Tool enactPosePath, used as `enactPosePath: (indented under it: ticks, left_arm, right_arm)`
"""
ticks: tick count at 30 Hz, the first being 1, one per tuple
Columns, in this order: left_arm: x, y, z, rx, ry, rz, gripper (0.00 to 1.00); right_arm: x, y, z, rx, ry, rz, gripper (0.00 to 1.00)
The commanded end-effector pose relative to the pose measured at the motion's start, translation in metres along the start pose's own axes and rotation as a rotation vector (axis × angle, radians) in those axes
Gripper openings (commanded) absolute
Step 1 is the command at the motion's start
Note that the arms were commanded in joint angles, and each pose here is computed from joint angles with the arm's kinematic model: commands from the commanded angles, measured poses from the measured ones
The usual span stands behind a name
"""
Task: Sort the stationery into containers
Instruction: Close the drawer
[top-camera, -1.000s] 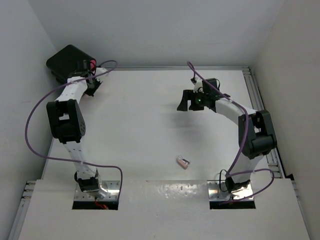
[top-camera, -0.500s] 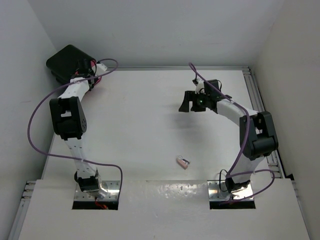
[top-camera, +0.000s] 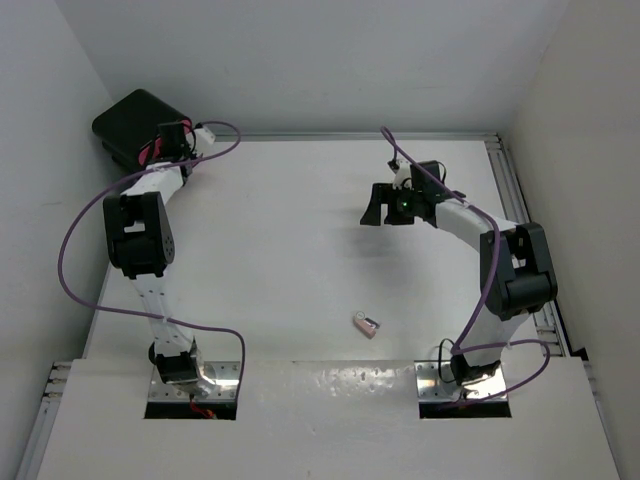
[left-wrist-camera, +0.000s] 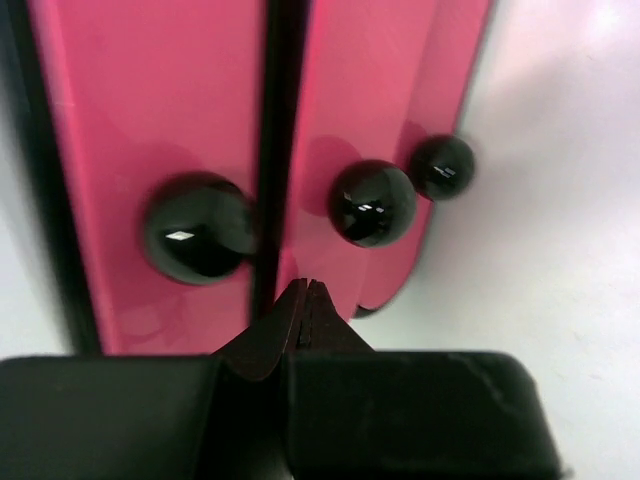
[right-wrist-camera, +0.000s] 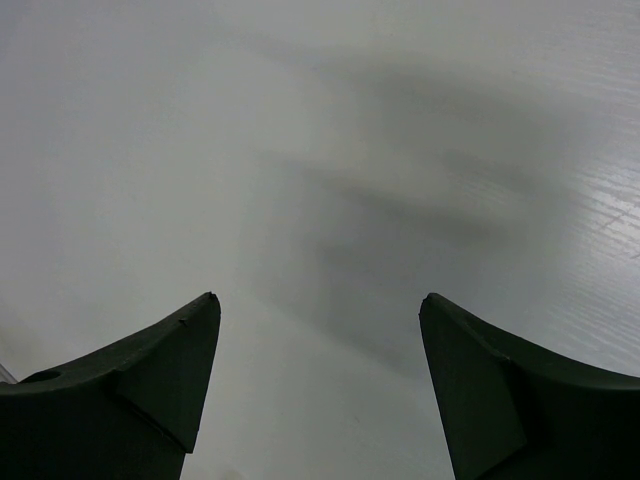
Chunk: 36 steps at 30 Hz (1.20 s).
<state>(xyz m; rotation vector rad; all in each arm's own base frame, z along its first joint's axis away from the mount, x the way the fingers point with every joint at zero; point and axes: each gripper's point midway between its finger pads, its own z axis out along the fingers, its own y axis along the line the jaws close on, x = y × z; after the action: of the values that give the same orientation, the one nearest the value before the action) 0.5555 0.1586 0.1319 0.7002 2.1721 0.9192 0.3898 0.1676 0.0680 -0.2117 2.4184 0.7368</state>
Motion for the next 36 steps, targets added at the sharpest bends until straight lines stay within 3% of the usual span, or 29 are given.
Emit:
enactPosePath:
  ticks: [1, 11, 15, 18, 19, 21, 24, 31, 36]
  left_arm:
    - [-0.023, 0.042, -0.008, -0.154, -0.066, -0.009, 0.00]
    - [-0.036, 0.043, -0.007, -0.175, -0.097, 0.006, 0.09]
    - [-0.052, 0.025, -0.021, 0.004, -0.150, 0.007, 0.13]
    - [-0.069, 0.015, -0.047, 0.144, -0.204, 0.016, 0.23]
    - [-0.073, 0.010, -0.060, 0.206, -0.198, 0.062, 0.41]
    - [-0.083, 0.003, -0.075, 0.287, -0.232, 0.105, 0.59]
    - [-0.093, 0.000, -0.090, 0.358, -0.265, 0.168, 0.70]
    - [-0.090, 0.014, -0.077, 0.376, -0.236, 0.358, 0.64]
    - [-0.090, 0.050, -0.054, 0.271, -0.262, 0.431, 0.61]
  right_arm:
    - [-0.017, 0.006, -0.012, -0.012, -0.060, -0.036, 0.80]
    - [-0.015, 0.002, -0.014, -0.011, -0.055, -0.028, 0.80]
    - [-0.015, 0.001, -0.014, -0.010, -0.056, -0.027, 0.80]
    - [-0.014, 0.001, -0.015, -0.013, -0.054, -0.023, 0.80]
    - [-0.012, 0.001, -0.015, -0.014, -0.050, -0.021, 0.80]
    - [-0.010, 0.002, -0.015, -0.018, -0.048, -0.016, 0.79]
    - [-0.007, 0.001, -0.013, -0.021, -0.042, -0.006, 0.79]
    - [-0.008, 0.006, -0.010, -0.035, -0.040, -0.009, 0.79]
    - [-0.007, 0.008, -0.011, -0.038, -0.038, -0.015, 0.79]
